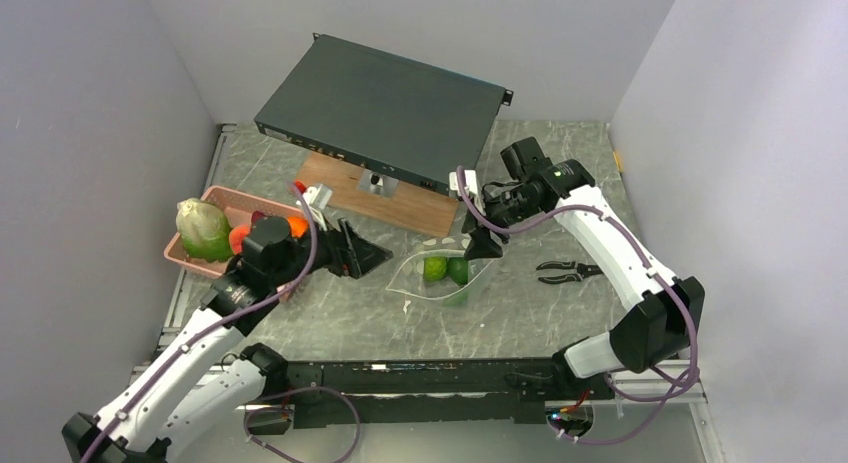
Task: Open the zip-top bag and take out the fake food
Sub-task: Pick up the fake vegetable from the zipper food storage bag.
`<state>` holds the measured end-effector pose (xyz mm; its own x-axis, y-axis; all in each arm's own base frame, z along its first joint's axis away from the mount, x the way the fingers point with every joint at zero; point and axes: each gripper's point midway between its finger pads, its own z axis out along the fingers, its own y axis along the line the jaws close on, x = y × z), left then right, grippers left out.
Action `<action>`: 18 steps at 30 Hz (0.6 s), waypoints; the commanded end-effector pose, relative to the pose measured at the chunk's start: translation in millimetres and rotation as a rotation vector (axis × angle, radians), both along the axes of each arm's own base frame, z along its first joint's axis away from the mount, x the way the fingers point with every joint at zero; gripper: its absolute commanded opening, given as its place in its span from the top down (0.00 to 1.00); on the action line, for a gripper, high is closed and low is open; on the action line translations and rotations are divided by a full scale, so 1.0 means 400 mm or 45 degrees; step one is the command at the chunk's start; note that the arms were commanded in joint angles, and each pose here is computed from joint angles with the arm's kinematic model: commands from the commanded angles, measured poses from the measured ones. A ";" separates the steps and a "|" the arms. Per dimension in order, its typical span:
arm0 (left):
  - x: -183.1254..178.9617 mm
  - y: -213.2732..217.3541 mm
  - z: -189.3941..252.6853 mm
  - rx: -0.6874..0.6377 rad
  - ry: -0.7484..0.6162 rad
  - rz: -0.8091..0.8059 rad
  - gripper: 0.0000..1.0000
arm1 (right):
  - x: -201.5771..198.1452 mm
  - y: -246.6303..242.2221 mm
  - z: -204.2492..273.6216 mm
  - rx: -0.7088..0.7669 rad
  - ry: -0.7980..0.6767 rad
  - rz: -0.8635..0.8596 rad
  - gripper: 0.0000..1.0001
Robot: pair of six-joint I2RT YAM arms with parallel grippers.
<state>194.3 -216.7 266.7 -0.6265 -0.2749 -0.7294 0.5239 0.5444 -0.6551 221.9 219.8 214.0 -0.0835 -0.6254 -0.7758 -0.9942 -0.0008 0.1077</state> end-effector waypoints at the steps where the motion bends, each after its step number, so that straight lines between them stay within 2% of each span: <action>1: 0.010 -0.052 0.043 -0.095 -0.074 0.025 0.14 | 0.016 0.032 -0.019 0.024 -0.037 -0.009 0.36; 10: -0.015 -0.140 0.036 -0.076 -0.058 -0.023 0.19 | 0.031 0.003 -0.082 0.043 -0.078 -0.124 0.37; 18: -0.022 -0.209 0.026 -0.030 -0.037 -0.050 0.30 | 0.039 -0.024 -0.119 0.019 -0.132 -0.225 0.51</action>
